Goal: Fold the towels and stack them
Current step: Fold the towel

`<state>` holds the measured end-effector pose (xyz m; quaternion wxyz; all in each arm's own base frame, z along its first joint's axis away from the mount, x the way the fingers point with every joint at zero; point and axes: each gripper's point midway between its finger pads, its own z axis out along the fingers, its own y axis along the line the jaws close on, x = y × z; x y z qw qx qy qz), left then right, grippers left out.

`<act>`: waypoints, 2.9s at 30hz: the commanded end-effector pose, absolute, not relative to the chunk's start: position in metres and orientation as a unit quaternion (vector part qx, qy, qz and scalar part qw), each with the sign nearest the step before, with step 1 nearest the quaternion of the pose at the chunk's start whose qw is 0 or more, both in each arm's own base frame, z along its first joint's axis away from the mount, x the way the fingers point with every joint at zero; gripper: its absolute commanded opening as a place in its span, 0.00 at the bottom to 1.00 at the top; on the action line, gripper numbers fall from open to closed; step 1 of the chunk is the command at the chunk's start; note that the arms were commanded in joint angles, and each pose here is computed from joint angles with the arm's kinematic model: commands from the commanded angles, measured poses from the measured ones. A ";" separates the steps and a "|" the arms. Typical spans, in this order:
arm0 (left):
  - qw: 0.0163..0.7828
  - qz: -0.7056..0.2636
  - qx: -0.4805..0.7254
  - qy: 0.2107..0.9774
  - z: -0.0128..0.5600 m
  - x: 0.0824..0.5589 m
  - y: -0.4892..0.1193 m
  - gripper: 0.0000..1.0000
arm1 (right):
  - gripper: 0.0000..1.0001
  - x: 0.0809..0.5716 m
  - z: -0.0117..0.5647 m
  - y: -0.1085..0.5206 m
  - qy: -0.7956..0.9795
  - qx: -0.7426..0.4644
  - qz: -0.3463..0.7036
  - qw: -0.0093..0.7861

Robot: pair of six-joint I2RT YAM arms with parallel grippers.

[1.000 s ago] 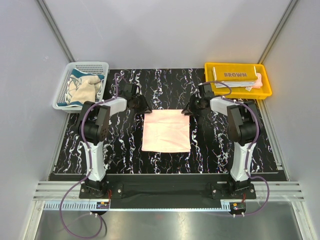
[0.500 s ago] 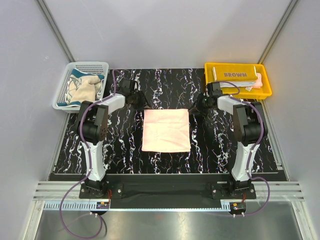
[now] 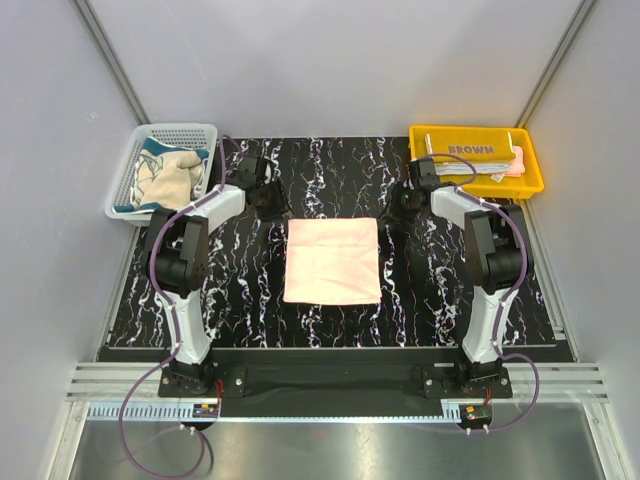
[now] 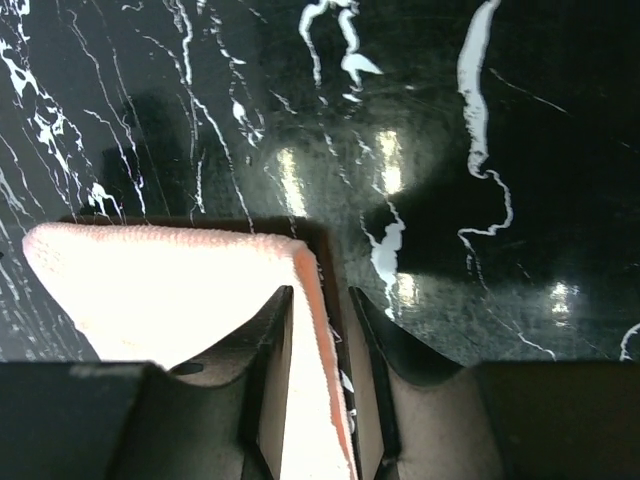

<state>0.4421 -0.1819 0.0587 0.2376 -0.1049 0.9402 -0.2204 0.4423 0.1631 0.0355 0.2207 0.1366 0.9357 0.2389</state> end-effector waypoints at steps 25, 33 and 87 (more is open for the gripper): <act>0.219 -0.163 -0.093 0.957 0.021 0.445 -0.181 0.36 | 0.36 0.454 0.014 0.176 0.963 0.070 0.114 0.235; 0.225 -0.160 -0.097 0.956 0.014 0.449 -0.181 0.30 | 0.32 0.455 0.006 0.175 0.966 0.065 0.100 0.231; 0.414 -0.294 -0.126 0.852 0.117 0.436 -0.174 0.00 | 0.00 0.415 0.120 0.205 0.902 0.033 0.210 0.377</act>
